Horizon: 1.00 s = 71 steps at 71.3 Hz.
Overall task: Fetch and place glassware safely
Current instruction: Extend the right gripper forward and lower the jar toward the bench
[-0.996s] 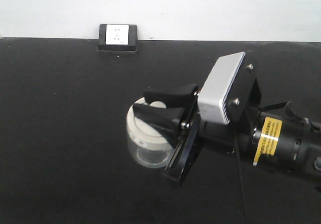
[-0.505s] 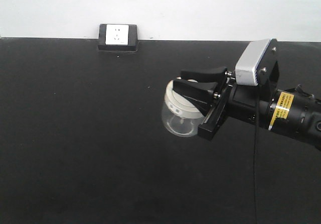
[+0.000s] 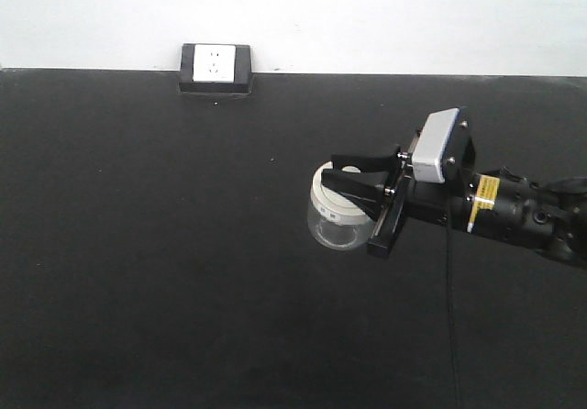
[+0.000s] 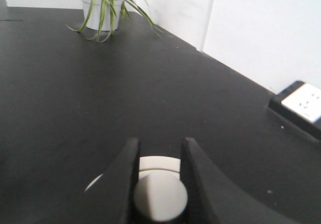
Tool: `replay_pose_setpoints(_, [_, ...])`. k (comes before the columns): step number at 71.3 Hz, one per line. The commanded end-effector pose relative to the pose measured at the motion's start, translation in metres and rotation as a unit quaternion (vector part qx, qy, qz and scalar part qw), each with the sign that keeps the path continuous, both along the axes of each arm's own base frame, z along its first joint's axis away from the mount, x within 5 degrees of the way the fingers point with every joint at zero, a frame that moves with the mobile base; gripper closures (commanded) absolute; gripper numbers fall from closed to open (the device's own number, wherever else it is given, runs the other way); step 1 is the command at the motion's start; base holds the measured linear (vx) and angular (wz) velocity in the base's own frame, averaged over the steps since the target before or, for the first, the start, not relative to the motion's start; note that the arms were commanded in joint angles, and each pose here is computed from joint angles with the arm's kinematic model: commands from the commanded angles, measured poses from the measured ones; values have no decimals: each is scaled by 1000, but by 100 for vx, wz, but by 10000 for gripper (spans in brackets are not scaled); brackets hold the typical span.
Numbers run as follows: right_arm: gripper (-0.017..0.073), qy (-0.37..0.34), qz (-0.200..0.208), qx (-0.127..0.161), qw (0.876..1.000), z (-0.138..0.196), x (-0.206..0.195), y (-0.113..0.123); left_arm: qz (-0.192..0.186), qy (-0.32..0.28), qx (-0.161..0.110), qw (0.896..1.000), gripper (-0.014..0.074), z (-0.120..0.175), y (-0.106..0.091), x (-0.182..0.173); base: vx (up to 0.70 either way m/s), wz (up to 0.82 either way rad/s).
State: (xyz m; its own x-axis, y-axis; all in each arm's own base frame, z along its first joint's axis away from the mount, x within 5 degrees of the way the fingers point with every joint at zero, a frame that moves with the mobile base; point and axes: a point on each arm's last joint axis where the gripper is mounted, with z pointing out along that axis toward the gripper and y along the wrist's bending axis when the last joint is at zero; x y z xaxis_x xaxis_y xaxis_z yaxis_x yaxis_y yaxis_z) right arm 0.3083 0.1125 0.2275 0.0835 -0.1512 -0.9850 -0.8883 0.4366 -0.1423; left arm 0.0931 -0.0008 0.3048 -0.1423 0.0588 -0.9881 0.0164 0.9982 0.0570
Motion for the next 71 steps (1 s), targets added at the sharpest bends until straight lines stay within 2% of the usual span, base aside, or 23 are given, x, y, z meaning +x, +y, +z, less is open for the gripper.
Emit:
replay_pose_setpoints(1, [560, -63, 10, 53, 997, 29, 13, 1, -6, -43, -10, 999, 601, 14, -1, 1, 0, 0])
replay_pose_setpoints(18, [560, -58, 2, 47, 997, 17, 49, 4, -6, -43, -10, 999, 601, 14, -1, 1, 0, 0])
replay_pose_setpoints(32, [560, -36, -1, 43, 998, -9, 72, 6, -6, -43, -10, 999, 601, 14, -1, 1, 0, 0])
replay_pose_setpoints(54, [560, -10, -8, 40, 999, -43, 95, 9, -6, -43, -10, 999, 601, 14, -1, 1, 0, 0])
replay_pose_setpoints(71, [560, 5, -22, 22, 1000, -60, 106, 8, -6, -43, -10, 999, 601, 14, -1, 1, 0, 0])
